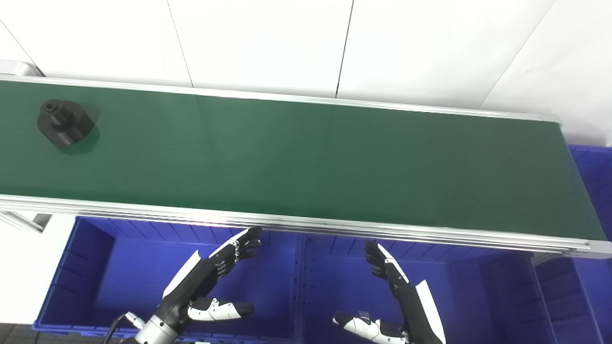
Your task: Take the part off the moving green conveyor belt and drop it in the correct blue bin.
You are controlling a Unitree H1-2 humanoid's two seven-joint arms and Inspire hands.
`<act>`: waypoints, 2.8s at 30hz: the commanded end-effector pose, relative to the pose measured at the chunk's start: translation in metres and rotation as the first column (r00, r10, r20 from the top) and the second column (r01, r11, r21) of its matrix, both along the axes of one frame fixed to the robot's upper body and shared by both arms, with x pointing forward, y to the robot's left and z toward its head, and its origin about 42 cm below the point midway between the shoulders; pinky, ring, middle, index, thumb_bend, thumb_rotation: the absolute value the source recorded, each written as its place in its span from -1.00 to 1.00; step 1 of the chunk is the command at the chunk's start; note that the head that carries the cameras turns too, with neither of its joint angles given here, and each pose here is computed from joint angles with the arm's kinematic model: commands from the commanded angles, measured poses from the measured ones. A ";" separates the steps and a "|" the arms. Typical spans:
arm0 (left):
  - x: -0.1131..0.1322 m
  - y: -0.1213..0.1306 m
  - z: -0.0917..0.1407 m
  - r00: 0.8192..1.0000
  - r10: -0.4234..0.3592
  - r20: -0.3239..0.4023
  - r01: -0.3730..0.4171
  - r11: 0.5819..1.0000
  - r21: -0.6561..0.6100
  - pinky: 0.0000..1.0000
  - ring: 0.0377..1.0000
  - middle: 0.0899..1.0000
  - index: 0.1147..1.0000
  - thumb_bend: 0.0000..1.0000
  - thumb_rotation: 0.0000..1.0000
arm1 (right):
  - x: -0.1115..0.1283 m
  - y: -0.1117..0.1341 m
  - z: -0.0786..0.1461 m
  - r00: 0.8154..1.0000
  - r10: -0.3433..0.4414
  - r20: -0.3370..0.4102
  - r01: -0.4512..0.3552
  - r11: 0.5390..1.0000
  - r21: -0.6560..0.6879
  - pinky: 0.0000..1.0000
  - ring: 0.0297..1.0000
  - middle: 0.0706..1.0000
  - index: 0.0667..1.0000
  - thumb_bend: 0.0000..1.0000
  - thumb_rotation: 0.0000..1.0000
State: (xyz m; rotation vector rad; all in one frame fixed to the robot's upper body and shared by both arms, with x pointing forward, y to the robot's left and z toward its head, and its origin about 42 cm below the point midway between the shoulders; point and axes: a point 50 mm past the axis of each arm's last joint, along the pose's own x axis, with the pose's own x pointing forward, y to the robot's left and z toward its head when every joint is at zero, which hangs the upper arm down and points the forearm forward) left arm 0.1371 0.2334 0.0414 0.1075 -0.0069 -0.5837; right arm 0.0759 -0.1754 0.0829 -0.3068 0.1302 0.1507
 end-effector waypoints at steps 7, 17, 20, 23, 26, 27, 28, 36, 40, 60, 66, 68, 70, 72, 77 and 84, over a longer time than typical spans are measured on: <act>0.003 0.000 0.010 0.998 -0.012 0.068 0.014 1.000 -0.017 0.78 0.84 0.90 0.84 0.46 -0.06 | 0.001 0.002 0.007 1.000 -0.006 0.031 0.006 1.000 0.014 0.69 0.76 0.79 0.79 0.56 -0.39; 0.003 0.000 0.011 0.997 -0.013 0.073 0.014 1.000 -0.011 0.79 0.86 0.91 0.84 0.45 -0.06 | 0.001 0.002 0.008 1.000 -0.012 0.029 0.012 1.000 0.010 0.70 0.76 0.79 0.79 0.56 -0.38; 0.003 0.000 0.011 0.997 -0.011 0.074 0.011 1.000 -0.006 0.78 0.86 0.92 0.84 0.45 -0.06 | 0.000 0.002 0.008 1.000 -0.010 0.029 0.009 1.000 0.011 0.69 0.76 0.80 0.80 0.55 -0.39; 0.003 0.000 0.011 0.997 -0.010 0.073 0.011 1.000 -0.009 0.79 0.86 0.92 0.84 0.46 -0.06 | 0.000 0.002 0.008 1.000 -0.011 0.026 0.010 1.000 0.009 0.69 0.77 0.80 0.80 0.55 -0.38; 0.003 0.000 0.011 0.997 -0.011 0.075 0.011 1.000 -0.005 0.78 0.86 0.93 0.84 0.46 -0.05 | 0.000 0.002 0.008 1.000 -0.008 0.027 0.008 1.000 0.009 0.69 0.76 0.80 0.80 0.55 -0.38; 0.003 0.000 0.012 0.997 -0.011 0.079 0.010 1.000 0.003 0.78 0.86 0.92 0.84 0.46 -0.05 | 0.000 0.002 0.008 1.000 -0.007 0.028 0.007 1.000 0.008 0.69 0.76 0.80 0.80 0.55 -0.38; 0.003 0.000 0.012 0.997 -0.012 0.080 0.012 1.000 0.002 0.77 0.85 0.93 0.85 0.45 -0.04 | 0.000 0.002 0.008 1.000 -0.007 0.029 0.006 1.000 0.007 0.69 0.76 0.80 0.80 0.55 -0.38; 0.001 -0.008 0.009 0.997 -0.009 0.078 0.008 1.000 0.017 0.76 0.85 0.91 0.84 0.46 -0.02 | -0.001 -0.004 0.004 1.000 -0.005 0.022 0.005 1.000 -0.009 0.67 0.75 0.80 0.81 0.57 -0.31; 0.000 -0.013 0.008 0.997 -0.008 0.082 0.005 0.999 0.038 0.77 0.84 0.88 0.82 0.49 -0.01 | -0.002 -0.007 0.000 1.000 -0.001 0.029 0.001 1.000 -0.001 0.69 0.77 0.82 0.83 0.54 -0.34; 0.005 -0.024 -0.005 0.996 0.030 0.083 -0.038 0.994 0.101 0.57 0.70 0.74 0.68 0.62 -0.05 | 0.000 -0.017 -0.017 0.999 -0.012 0.035 0.011 1.000 0.023 0.77 0.82 0.84 0.87 0.46 -0.38; 0.008 -0.025 -0.008 0.997 0.032 0.074 -0.038 0.995 0.089 0.55 0.70 0.75 0.69 0.59 -0.07 | -0.001 -0.014 -0.006 0.989 -0.038 0.145 0.028 0.997 0.068 0.70 0.79 0.85 0.90 0.43 -0.43; 0.008 -0.025 -0.008 0.997 0.030 0.070 -0.035 0.996 0.082 0.51 0.66 0.74 0.69 0.58 -0.10 | 0.001 -0.013 0.001 0.979 -0.041 0.201 0.024 0.996 0.083 0.70 0.80 0.89 0.91 0.43 -0.43; 0.010 -0.025 -0.009 0.998 0.030 0.060 -0.033 0.998 0.060 0.49 0.66 0.74 0.69 0.58 -0.12 | 0.006 -0.011 0.010 0.965 -0.037 0.261 0.014 0.996 0.088 0.71 0.81 0.89 0.92 0.43 -0.42; 0.012 -0.025 -0.010 0.998 0.035 0.059 -0.038 0.998 0.059 0.47 0.63 0.73 0.68 0.59 -0.09 | 0.014 -0.011 0.021 0.950 -0.030 0.312 0.001 0.995 0.095 0.68 0.82 0.89 0.91 0.44 -0.40; 0.013 -0.024 -0.010 0.997 0.040 0.065 -0.045 0.996 0.078 0.49 0.65 0.73 0.67 0.61 0.02 | 0.047 -0.011 0.056 0.907 -0.007 0.422 -0.021 0.998 0.062 0.62 0.78 0.82 0.86 0.54 -0.30; 0.013 -0.026 -0.008 0.996 0.039 0.079 -0.046 0.995 0.086 0.53 0.68 0.72 0.68 0.60 0.08 | 0.096 -0.012 0.101 0.866 0.058 0.496 -0.031 0.998 -0.062 0.51 0.72 0.78 0.85 0.62 -0.05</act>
